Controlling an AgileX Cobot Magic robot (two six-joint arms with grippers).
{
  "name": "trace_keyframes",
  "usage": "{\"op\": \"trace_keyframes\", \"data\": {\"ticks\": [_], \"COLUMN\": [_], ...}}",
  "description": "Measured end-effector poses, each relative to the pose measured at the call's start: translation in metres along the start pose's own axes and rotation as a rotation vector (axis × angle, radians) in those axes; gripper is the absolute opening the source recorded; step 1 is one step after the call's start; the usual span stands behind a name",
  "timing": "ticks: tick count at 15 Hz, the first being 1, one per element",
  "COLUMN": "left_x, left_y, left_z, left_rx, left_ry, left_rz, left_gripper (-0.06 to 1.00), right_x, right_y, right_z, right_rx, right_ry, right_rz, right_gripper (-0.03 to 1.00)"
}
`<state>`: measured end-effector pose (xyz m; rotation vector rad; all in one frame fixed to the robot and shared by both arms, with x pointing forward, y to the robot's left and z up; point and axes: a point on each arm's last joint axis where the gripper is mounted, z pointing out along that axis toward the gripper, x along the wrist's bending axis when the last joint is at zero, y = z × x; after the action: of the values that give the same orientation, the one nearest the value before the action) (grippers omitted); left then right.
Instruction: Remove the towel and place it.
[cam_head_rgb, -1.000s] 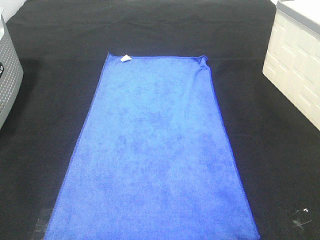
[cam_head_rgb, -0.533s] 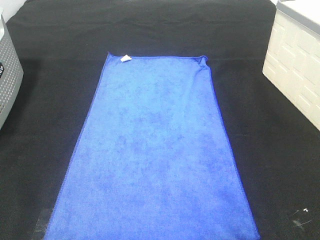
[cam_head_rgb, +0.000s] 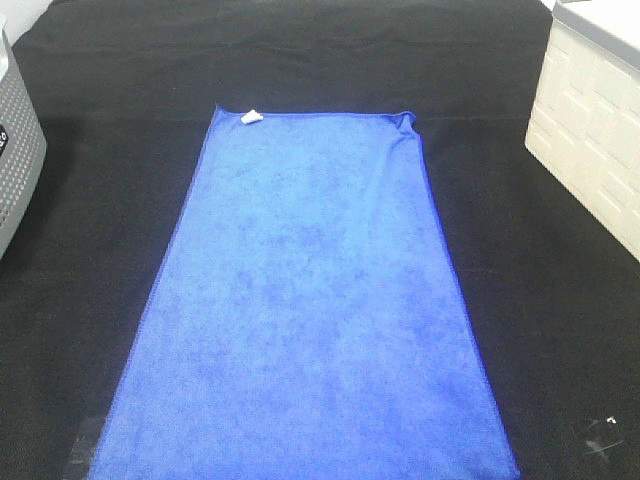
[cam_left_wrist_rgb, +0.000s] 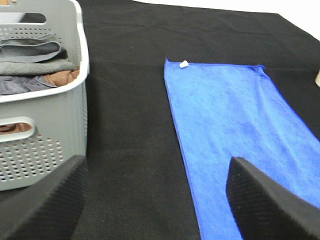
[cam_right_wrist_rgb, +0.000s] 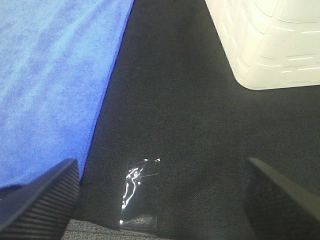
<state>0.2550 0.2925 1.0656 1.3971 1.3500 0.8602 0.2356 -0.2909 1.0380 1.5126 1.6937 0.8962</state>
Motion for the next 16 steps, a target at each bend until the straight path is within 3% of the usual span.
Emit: {"op": "trace_keyframes", "data": {"ticks": [4,8,16], "left_x": [-0.003,-0.002,0.002], "left_y": [0.002,-0.014,-0.017], "left_z": [-0.008,-0.01,-0.017], "left_rx": [0.051,0.203,0.166], "left_ry": [-0.02,-0.018,0.024], "left_rz": [0.065,0.118,0.084], "left_gripper": [0.71,0.71,0.71], "right_x": [0.0,0.0,0.0], "right_y": [0.0,0.0,0.0], "right_z": [0.0,0.0,0.0], "right_rx": [0.0,0.0,-0.001], "right_ry": [0.001,0.001,0.01], "right_rz": [0.0,0.0,-0.005], "right_gripper": [0.83,0.83,0.83]}}
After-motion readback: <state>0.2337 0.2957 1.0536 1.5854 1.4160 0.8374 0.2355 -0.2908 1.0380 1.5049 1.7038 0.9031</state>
